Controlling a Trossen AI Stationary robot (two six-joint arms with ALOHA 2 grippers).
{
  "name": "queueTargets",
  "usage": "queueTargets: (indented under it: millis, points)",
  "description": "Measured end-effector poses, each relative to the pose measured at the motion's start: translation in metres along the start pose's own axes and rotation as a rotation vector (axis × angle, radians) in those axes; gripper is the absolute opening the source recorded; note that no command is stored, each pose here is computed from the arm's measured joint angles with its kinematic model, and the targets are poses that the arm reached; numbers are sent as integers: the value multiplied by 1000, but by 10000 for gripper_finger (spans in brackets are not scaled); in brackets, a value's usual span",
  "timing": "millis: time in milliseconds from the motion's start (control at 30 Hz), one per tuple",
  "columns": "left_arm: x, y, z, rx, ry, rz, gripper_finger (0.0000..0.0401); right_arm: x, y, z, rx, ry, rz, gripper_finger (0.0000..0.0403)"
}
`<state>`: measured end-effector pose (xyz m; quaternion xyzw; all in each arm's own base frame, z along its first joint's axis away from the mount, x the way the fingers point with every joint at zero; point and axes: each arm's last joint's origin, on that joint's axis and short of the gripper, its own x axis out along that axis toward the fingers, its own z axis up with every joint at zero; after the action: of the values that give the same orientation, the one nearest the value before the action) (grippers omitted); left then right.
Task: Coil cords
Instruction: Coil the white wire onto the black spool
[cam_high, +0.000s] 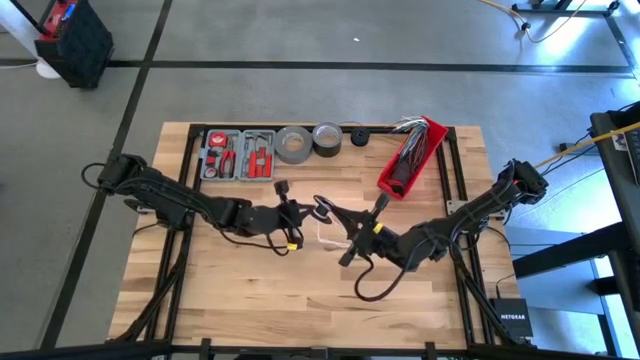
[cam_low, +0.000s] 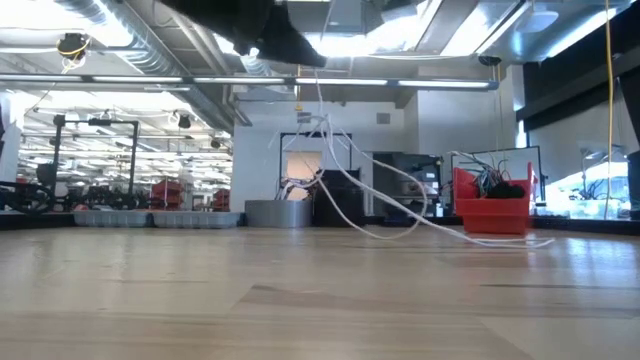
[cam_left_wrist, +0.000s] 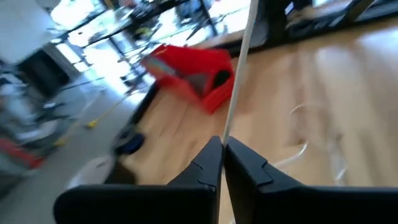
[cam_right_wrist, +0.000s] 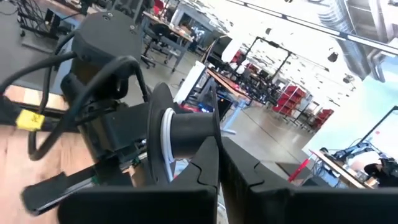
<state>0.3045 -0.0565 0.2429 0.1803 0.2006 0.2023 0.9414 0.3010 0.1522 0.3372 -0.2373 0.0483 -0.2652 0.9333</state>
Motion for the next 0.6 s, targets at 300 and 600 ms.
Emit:
queueTargets:
  millis: [300, 600]
  points:
    - [-35, 17, -3, 191, 140, 312, 10, 4, 6, -10, -122, 6, 130, 5]
    - [-89, 39, 14, -75, 4, 151, 10, 31, 8, -37, -215, 102, 220, 5]
